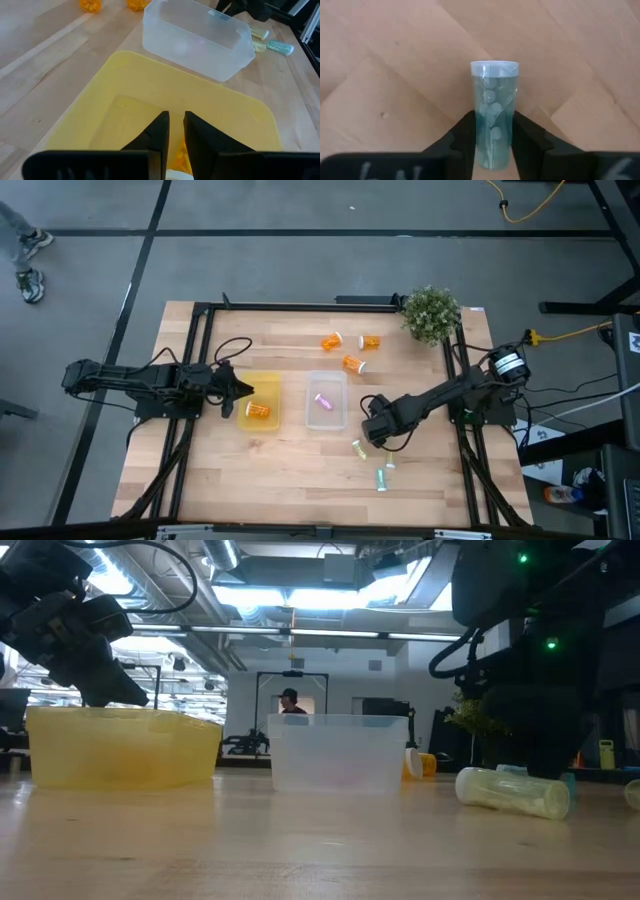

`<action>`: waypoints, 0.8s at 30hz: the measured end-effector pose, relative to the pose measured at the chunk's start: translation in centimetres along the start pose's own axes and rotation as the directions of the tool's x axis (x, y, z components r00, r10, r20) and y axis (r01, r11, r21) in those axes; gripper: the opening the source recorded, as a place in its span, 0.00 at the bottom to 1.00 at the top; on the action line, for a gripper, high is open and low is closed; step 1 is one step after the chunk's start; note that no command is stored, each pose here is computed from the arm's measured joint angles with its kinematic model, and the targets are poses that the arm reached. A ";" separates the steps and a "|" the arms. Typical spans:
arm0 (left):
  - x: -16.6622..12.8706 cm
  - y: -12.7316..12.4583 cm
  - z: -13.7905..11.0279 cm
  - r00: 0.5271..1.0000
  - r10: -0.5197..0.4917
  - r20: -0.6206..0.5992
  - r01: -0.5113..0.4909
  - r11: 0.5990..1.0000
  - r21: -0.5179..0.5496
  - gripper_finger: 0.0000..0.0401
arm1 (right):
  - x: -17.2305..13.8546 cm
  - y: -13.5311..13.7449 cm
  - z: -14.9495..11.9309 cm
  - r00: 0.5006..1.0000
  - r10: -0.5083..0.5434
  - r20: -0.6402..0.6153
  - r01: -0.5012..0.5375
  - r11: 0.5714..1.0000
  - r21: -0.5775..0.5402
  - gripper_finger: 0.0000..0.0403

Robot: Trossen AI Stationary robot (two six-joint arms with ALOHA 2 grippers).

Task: Pick and place medicine bottles into bin by pill shape (circle, oval)
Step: Put the green pill bottle into the transparent bin

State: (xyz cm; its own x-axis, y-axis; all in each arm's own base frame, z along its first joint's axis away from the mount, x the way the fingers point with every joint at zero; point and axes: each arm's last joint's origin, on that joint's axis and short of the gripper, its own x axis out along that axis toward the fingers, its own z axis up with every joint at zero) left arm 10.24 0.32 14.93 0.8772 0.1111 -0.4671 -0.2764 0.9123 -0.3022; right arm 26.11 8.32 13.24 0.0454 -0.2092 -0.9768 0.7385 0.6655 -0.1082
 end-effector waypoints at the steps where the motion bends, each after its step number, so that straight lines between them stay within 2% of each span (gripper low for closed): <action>1: 0.0 0.0 0.0 1.000 0.000 0.000 0.000 1.000 0.000 0.13 | -0.1 0.0 0.0 1.000 -0.012 -0.003 0.012 1.000 0.027 0.22; 5: 0.0 0.0 0.0 1.000 0.001 0.000 -0.001 1.000 0.000 0.13 | -1.7 -0.2 0.8 0.988 -0.136 0.075 0.131 0.989 0.071 0.20; 9: 0.0 0.0 0.0 1.000 0.003 0.001 -0.003 1.000 0.000 0.13 | -4.4 0.7 2.3 0.960 -0.168 0.223 0.160 0.986 0.052 0.24; 13: 0.0 0.0 0.0 1.000 0.002 0.001 -0.002 1.000 0.000 0.13 | -6.6 2.1 4.1 0.917 -0.109 0.385 0.119 0.993 -0.001 0.24; 17: 0.0 0.0 0.0 1.000 0.003 0.001 -0.003 1.000 0.000 0.13 | -7.6 3.8 5.9 0.876 0.043 0.480 -0.001 0.996 -0.087 0.24; 19: 0.0 0.0 0.0 1.000 0.002 0.001 -0.002 1.000 0.000 0.13 | -7.8 4.4 6.9 0.840 0.114 0.530 -0.063 0.992 -0.113 0.25; 24: 0.0 0.0 0.0 1.000 0.003 0.001 -0.003 1.000 0.000 0.13 | -7.7 4.4 8.7 0.802 0.147 0.578 -0.106 0.989 -0.105 0.26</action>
State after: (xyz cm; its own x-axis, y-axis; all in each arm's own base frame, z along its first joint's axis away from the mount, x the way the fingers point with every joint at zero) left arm 10.24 0.33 14.92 0.8768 0.1138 -0.4672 -0.2788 0.9120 -0.3010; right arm 34.84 6.63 21.86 0.5343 -0.4841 -0.6929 0.6546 0.7556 -0.0232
